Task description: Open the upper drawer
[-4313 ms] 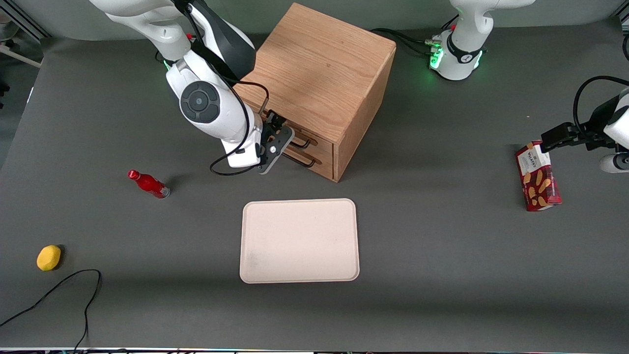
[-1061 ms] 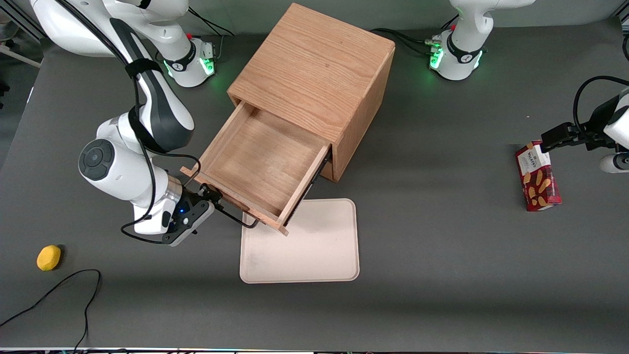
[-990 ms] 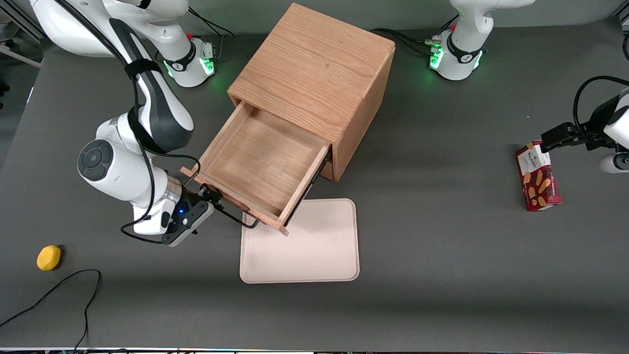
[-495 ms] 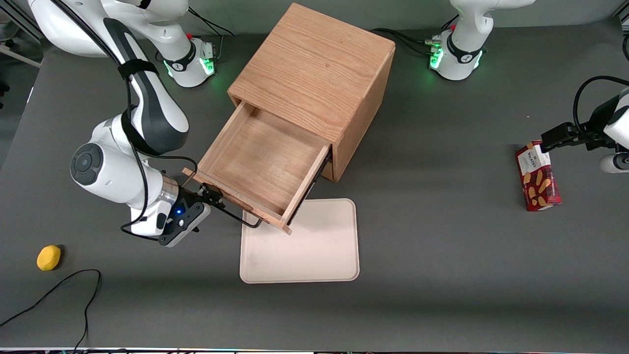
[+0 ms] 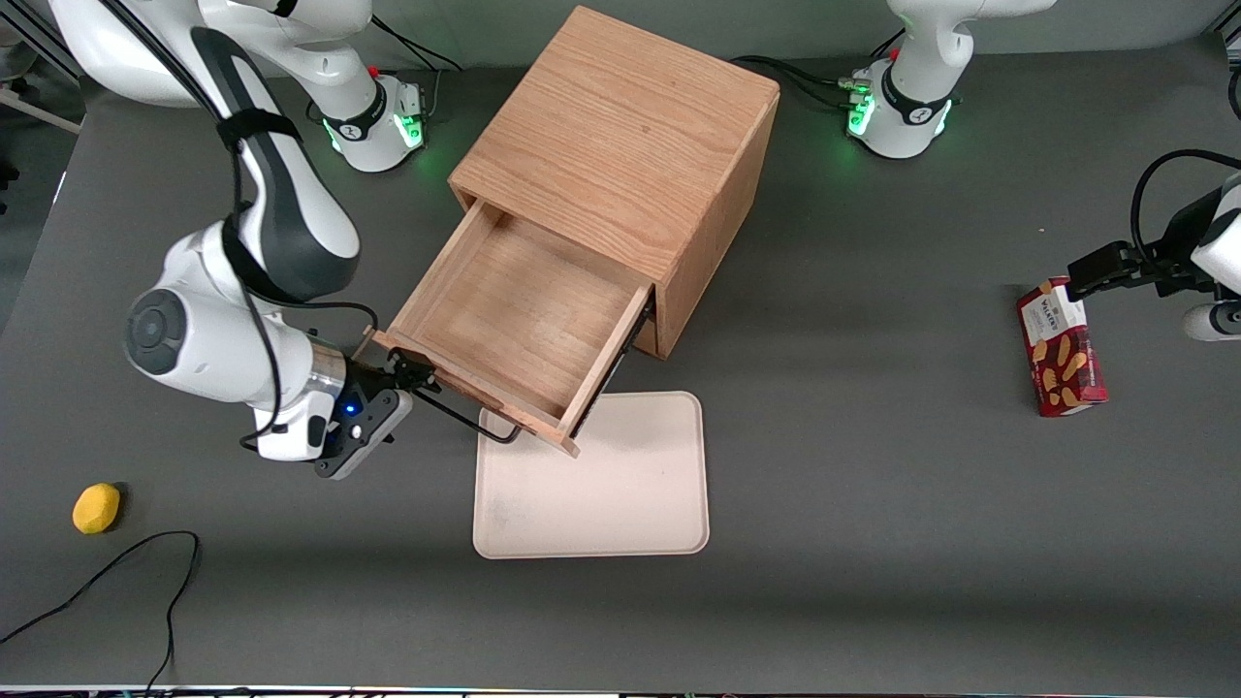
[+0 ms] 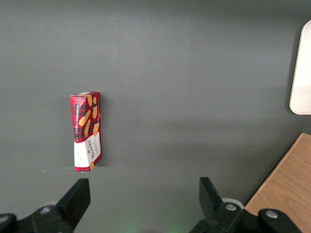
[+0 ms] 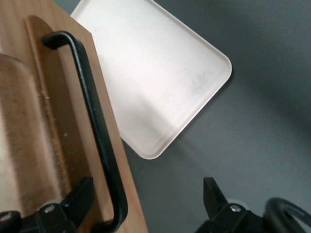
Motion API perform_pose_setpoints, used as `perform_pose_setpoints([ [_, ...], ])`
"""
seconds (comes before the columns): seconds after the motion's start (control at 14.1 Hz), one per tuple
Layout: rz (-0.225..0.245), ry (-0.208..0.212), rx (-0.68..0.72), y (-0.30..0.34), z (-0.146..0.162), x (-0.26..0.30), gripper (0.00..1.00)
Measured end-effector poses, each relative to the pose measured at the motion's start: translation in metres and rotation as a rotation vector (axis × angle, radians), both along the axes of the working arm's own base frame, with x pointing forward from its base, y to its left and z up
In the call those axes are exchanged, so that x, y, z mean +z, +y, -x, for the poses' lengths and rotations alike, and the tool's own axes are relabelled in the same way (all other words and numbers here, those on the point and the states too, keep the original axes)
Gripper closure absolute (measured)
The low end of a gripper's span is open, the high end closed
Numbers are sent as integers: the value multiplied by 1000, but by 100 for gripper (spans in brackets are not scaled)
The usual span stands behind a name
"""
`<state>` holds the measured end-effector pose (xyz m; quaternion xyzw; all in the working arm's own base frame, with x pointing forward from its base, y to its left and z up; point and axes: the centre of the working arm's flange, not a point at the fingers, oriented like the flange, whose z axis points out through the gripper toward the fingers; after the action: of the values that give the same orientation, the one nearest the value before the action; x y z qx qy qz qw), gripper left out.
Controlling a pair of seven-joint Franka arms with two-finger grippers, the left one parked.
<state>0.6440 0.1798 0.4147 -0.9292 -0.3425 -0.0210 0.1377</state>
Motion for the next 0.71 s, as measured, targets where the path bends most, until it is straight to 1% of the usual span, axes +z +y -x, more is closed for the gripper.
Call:
perform_pose_setpoints([
  [0.14, -20, 25, -10, -9, 1, 17, 0],
  [0.21, -28, 24, -15, -13, 1, 27, 0],
  [0.28, -32, 4, -22, -17, 1, 41, 0],
  [0.35, -32, -29, -36, -25, 1, 61, 0],
  [0.42, -27, -66, -66, -41, 1, 84, 0],
  [0.49, -17, -92, -116, -68, 4, 108, 0],
  [0.57, -4, -88, -183, -102, 12, 131, 0],
  [0.71, 22, -53, -364, -169, 34, 169, 0],
])
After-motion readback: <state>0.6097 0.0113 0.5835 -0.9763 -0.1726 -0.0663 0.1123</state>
